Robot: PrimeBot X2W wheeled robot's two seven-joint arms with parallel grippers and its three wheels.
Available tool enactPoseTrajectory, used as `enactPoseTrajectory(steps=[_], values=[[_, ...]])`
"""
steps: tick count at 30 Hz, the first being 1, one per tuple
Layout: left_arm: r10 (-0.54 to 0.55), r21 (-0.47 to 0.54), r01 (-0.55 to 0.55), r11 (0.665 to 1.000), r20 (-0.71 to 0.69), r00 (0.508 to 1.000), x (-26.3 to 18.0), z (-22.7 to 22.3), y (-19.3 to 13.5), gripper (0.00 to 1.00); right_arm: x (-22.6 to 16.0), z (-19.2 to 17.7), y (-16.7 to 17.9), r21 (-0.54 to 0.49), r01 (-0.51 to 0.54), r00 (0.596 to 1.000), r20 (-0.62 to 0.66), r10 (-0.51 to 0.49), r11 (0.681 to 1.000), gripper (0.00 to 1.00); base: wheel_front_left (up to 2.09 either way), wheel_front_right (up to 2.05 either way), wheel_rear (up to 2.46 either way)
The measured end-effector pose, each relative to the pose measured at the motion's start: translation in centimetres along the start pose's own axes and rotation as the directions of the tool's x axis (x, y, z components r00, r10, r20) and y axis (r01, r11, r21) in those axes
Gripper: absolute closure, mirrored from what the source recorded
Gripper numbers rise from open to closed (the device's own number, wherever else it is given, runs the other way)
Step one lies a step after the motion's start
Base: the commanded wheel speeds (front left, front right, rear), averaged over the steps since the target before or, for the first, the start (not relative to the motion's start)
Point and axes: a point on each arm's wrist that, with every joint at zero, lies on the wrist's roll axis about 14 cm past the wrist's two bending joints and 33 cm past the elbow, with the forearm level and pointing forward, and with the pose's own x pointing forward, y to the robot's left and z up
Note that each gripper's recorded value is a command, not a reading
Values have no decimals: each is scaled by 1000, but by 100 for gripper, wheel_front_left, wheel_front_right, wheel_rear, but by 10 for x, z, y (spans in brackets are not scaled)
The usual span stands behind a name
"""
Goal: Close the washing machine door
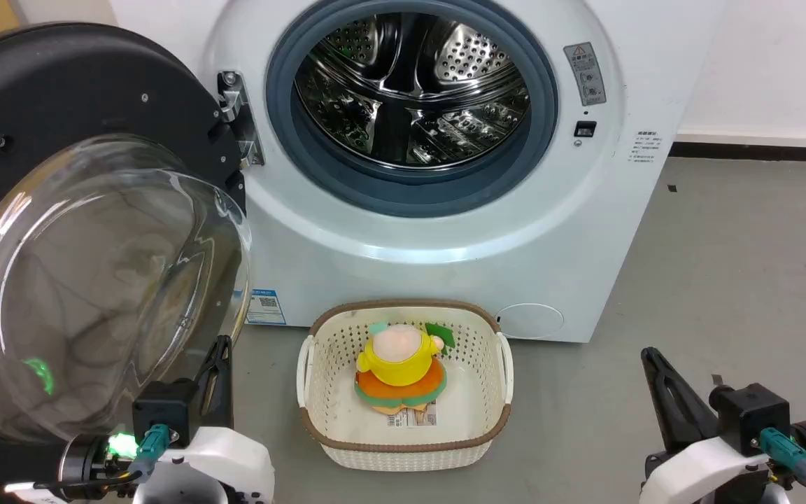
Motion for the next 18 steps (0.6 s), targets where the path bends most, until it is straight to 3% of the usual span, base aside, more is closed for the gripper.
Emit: enactPoseTrajectory(steps=[17,18], values=[[0,0,0,1000,0,1000,0,0,0,100,0,0,0,0,0,1000,0,0,1000,100,0,0,0],[0,0,0,1000,0,1000,0,0,0,0,0,0,0,1,0,1000,0,0,1000,0,0,0,0]])
